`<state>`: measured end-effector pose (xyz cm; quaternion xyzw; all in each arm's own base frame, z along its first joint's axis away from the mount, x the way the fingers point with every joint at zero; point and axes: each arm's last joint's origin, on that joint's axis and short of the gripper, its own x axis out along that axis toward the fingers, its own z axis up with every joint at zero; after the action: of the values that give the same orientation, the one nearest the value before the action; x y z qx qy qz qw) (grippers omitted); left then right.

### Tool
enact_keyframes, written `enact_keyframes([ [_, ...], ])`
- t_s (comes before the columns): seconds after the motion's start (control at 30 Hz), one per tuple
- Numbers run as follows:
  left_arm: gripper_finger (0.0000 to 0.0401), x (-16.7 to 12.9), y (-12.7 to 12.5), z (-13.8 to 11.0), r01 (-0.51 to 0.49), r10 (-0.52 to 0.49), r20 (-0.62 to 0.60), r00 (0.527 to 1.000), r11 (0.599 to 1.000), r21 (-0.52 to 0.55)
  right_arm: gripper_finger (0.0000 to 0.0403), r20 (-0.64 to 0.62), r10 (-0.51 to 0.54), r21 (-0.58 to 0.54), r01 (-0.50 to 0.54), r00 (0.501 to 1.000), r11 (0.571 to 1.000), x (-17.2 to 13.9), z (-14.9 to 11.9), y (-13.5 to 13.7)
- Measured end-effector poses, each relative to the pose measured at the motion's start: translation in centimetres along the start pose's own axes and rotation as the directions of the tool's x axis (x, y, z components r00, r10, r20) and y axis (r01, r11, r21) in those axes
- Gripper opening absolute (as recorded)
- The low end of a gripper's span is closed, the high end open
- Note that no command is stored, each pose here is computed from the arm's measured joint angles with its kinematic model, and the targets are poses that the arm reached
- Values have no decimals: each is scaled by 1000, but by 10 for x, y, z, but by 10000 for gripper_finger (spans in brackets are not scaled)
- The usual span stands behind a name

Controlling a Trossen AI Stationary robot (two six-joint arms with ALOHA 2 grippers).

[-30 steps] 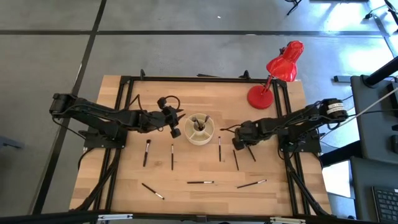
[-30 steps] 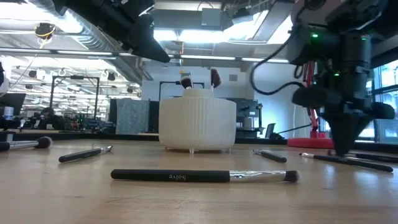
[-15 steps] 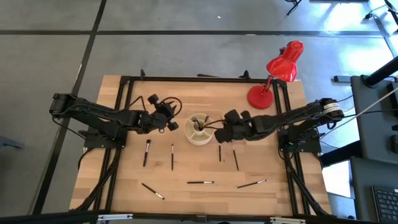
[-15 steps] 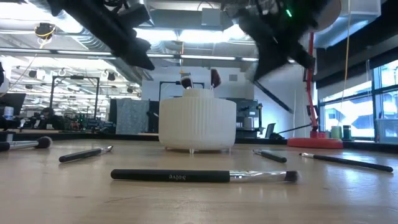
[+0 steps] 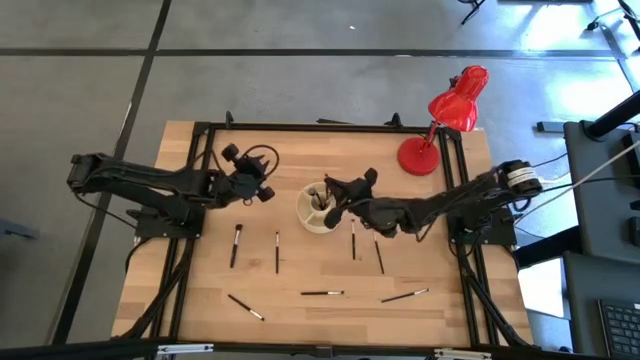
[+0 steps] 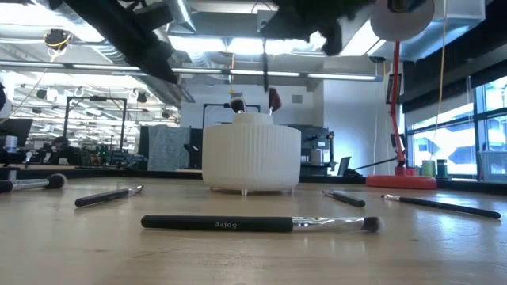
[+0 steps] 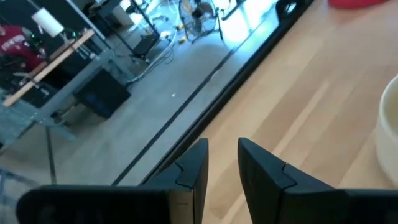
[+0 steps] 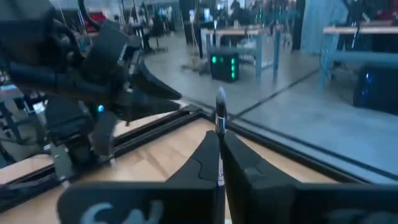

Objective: Put items in baskets/containers
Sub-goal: Put the eyeshadow brush into the white organizer, then put the liner brush into the white organizer

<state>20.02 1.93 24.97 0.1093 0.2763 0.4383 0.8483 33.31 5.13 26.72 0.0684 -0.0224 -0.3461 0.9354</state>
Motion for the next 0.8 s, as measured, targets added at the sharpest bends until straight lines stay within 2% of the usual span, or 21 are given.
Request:
enact_keyframes([
  [0.2,81,-10,17,-8,-90,90,-29,996,996,-15,16,-37,10,-126,-14,999,992,12,-40,3],
  [0.27,81,-12,22,-9,-102,101,-27,995,995,-17,30,-56,66,-160,-74,996,984,15,-48,6],
  [0.37,83,-15,26,-10,-104,104,-32,994,995,-6,65,-67,92,-168,-103,993,980,15,-51,7],
  [0.57,81,-19,32,-13,-112,112,-35,993,994,1,128,-56,-38,-179,27,998,984,9,-36,2],
  [0.63,80,-20,33,-13,-111,110,-34,993,994,-2,135,-56,-95,-183,84,994,980,3,-22,0],
  [0.8,80,-20,33,-13,-105,105,-34,994,994,-3,139,-103,-140,-154,123,985,980,-9,15,-7],
])
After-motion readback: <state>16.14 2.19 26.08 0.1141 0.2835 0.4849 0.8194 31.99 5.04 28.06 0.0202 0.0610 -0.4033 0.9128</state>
